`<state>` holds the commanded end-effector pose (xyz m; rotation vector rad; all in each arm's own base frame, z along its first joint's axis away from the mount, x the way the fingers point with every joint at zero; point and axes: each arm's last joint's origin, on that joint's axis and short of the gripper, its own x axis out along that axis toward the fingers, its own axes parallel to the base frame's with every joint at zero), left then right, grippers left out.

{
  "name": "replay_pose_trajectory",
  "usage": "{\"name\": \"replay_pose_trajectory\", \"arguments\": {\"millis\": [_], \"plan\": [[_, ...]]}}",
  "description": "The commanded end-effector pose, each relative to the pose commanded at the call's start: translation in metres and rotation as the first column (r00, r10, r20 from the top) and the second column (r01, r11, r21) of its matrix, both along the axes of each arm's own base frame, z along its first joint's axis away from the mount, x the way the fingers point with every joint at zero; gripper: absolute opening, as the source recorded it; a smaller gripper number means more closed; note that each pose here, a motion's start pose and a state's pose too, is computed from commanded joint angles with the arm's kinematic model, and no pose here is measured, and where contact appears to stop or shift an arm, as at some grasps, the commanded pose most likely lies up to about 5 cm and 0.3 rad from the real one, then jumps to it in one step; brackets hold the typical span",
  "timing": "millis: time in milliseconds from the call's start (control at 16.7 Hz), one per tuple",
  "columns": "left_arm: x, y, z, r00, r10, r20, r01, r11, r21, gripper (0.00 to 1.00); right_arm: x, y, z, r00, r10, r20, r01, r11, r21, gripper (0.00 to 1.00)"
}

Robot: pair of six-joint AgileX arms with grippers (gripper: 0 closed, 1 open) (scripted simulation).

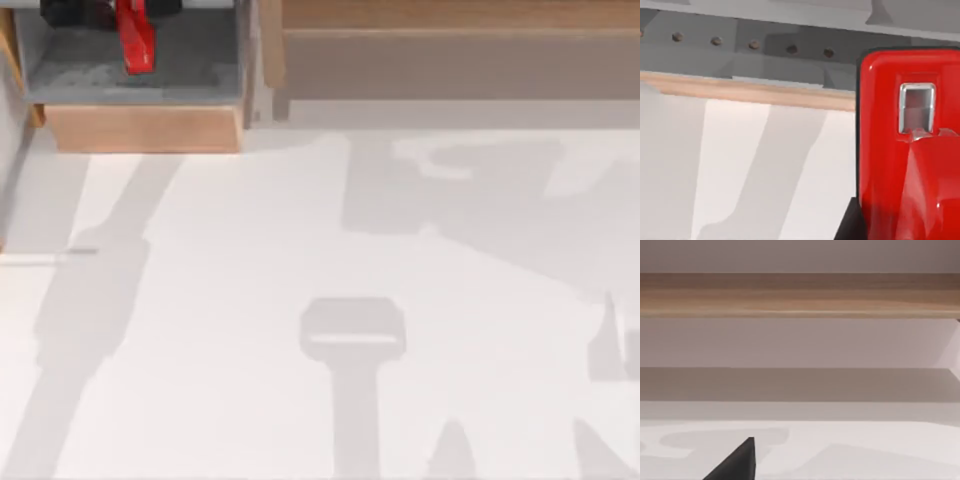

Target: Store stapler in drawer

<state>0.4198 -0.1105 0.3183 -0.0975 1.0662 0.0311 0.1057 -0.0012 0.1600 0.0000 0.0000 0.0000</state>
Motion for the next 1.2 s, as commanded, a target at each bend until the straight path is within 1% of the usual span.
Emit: {"name": "replay_pose_trajectory", "arguments": {"millis": [120,240,300,420,540,720,900,1020,1080,1200], "plan": [[0.009,0.055,0.012,0.998,0.033,0.045,-0.035,0.998,0.06,0.0,0.0,0.0,0.0,1.0,0.0,0.0,0.0,1.0,0.0,1.0],[0.015,0.107,0.012,0.997,0.055,0.052,-0.061,0.99,0.125,0.0,0.0,0.0,0.0,1.0,0.0,0.0,0.0,1.0,0.0,1.0],[0.019,0.131,0.006,0.997,0.061,0.042,-0.067,0.986,0.154,0.0,0.0,0.0,0.0,1.0,0.0,0.0,0.0,1.0,0.0,1.0],[0.025,0.176,-0.013,0.998,0.065,-0.003,-0.063,0.978,0.2,0.0,0.0,0.0,0.0,1.0,0.0,0.0,0.0,1.0,0.0,1.0],[0.031,0.214,-0.04,0.996,0.057,-0.066,-0.041,0.974,0.223,0.0,0.0,0.0,0.0,1.0,0.0,0.0,0.0,1.0,0.0,1.0],[0.034,0.256,-0.089,0.985,0.022,-0.171,0.014,0.978,0.21,0.0,0.0,0.0,0.0,1.0,0.0,0.0,0.0,1.0,0.0,1.0],[0.033,0.274,-0.133,0.964,-0.034,-0.265,0.078,0.984,0.16,0.0,0.0,0.0,0.0,1.0,0.0,0.0,0.0,1.0,0.0,1.0],[0.031,0.274,-0.151,0.947,-0.071,-0.314,0.114,0.986,0.122,0.0,0.0,0.0,0.0,1.0,0.0,0.0,0.0,1.0,0.0,1.0],[0.029,0.273,-0.156,0.941,-0.083,-0.329,0.125,0.986,0.11,0.0,0.0,0.0,0.0,1.0,0.0,0.0,0.0,1.0,0.0,1.0],[0.029,0.272,-0.157,0.938,-0.088,-0.336,0.129,0.986,0.104,0.0,0.0,0.0,0.0,1.0,0.0,0.0,0.0,1.0,0.0,1.0]]}}
